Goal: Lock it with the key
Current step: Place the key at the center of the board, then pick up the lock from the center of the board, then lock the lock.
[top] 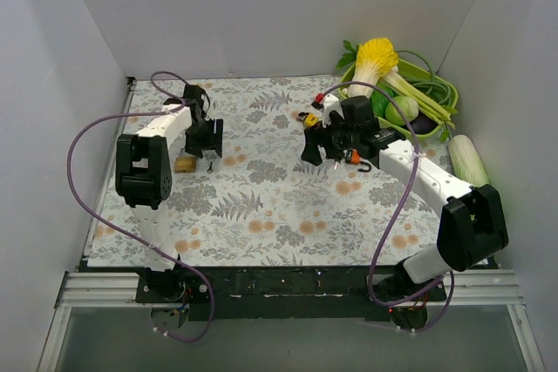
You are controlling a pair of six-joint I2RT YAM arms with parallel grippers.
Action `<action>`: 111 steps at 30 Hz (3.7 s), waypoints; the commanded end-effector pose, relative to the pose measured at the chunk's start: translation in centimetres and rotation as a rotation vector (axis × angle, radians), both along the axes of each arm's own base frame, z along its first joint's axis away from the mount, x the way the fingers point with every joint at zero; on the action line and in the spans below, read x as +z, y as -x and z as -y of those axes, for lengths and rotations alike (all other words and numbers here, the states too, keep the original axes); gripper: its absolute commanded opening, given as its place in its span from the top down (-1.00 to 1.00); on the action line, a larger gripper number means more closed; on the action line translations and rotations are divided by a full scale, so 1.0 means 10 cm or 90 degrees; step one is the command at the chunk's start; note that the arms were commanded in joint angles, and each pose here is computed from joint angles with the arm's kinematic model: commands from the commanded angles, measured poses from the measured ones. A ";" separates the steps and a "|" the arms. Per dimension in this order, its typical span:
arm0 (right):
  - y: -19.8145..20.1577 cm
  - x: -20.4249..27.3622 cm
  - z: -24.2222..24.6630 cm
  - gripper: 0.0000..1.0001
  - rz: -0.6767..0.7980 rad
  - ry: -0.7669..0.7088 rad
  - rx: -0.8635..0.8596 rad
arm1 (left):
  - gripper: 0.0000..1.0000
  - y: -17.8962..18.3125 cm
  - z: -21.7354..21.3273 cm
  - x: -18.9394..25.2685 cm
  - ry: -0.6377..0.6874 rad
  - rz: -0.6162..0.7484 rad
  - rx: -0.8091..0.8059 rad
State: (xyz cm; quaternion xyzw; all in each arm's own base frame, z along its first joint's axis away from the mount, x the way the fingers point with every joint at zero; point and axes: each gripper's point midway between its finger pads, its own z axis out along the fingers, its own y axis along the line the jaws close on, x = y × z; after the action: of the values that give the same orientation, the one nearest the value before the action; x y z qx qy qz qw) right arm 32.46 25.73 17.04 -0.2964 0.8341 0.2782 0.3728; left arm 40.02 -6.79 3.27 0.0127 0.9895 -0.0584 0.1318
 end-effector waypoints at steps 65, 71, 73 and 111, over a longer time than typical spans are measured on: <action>-0.85 1.06 0.32 0.97 -0.037 -0.177 -0.024 | -0.97 0.41 1.09 2.64 0.493 0.481 -0.261; -0.88 1.10 0.43 0.97 -0.109 -0.257 -0.231 | -0.88 0.51 1.54 2.43 0.305 0.554 -0.385; -0.89 1.02 0.40 0.97 -0.162 -0.270 -0.292 | -0.85 0.49 1.70 2.25 0.235 0.550 -0.394; -0.53 0.35 0.04 0.97 -0.447 -0.304 -0.404 | 0.86 0.35 2.88 1.62 -0.116 0.575 -0.492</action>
State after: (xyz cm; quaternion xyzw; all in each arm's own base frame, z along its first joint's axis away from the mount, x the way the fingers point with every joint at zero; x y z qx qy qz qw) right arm 37.80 24.46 18.31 0.1881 0.8874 0.3797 0.1817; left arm 35.57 -35.46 16.53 0.4246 0.7717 -0.0121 0.4734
